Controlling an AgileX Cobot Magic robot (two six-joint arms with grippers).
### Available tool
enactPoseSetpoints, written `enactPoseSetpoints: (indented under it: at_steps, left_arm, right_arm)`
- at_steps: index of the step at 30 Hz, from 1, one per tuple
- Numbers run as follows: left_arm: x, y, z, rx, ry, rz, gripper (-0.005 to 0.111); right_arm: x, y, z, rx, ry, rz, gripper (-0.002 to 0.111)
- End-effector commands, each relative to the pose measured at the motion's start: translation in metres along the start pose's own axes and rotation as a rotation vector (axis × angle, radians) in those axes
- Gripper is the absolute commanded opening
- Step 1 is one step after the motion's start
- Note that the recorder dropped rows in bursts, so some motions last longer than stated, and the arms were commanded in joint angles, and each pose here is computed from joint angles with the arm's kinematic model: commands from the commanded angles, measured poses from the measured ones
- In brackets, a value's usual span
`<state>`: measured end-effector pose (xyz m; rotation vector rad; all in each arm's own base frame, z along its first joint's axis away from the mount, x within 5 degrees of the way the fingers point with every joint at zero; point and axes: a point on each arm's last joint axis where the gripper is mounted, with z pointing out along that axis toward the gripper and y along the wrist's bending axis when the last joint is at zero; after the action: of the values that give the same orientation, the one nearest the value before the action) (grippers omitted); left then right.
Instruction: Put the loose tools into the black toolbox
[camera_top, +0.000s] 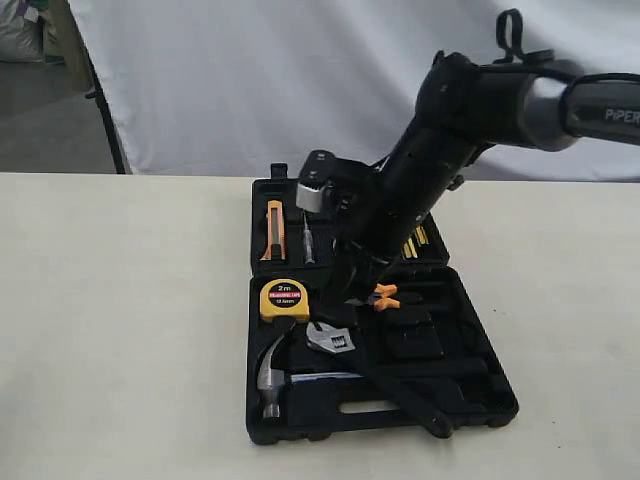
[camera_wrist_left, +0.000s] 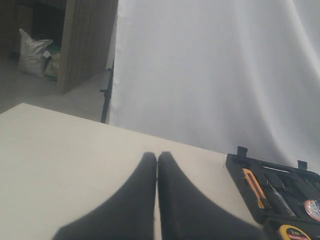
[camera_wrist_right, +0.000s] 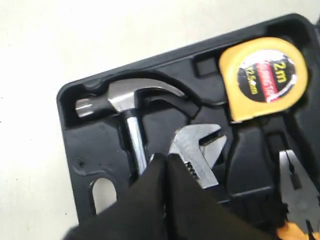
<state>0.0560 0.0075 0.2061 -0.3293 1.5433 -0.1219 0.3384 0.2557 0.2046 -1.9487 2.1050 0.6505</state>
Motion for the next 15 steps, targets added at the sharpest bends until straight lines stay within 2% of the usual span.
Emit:
enactPoseSetpoints:
  at_steps: [1,4,7,9,11,15]
  left_arm:
    - [-0.002,0.001,0.0,-0.021,-0.02,0.0,0.001]
    - [-0.002,0.001,0.0,-0.021,-0.02,0.0,0.001]
    - [-0.002,0.001,0.0,-0.021,-0.02,0.0,0.001]
    - [-0.002,0.001,0.0,-0.021,-0.02,0.0,0.001]
    - [-0.002,0.001,0.0,-0.021,-0.02,0.0,0.001]
    - [-0.002,0.001,0.0,-0.021,-0.02,0.0,0.001]
  right_arm:
    - [0.005,-0.005,0.003,-0.001,0.007,0.119,0.003]
    - [-0.001,0.0,0.012,0.076,0.094,0.14,0.024]
    - [-0.005,0.008,0.022,0.154,0.226,0.109,0.058]
    - [-0.007,0.013,0.028,0.146,0.257,0.091,0.073]
    - [-0.009,0.015,0.033,0.128,0.253,0.095,0.074]
    - [-0.004,0.011,0.045,0.111,0.274,0.138,0.069]
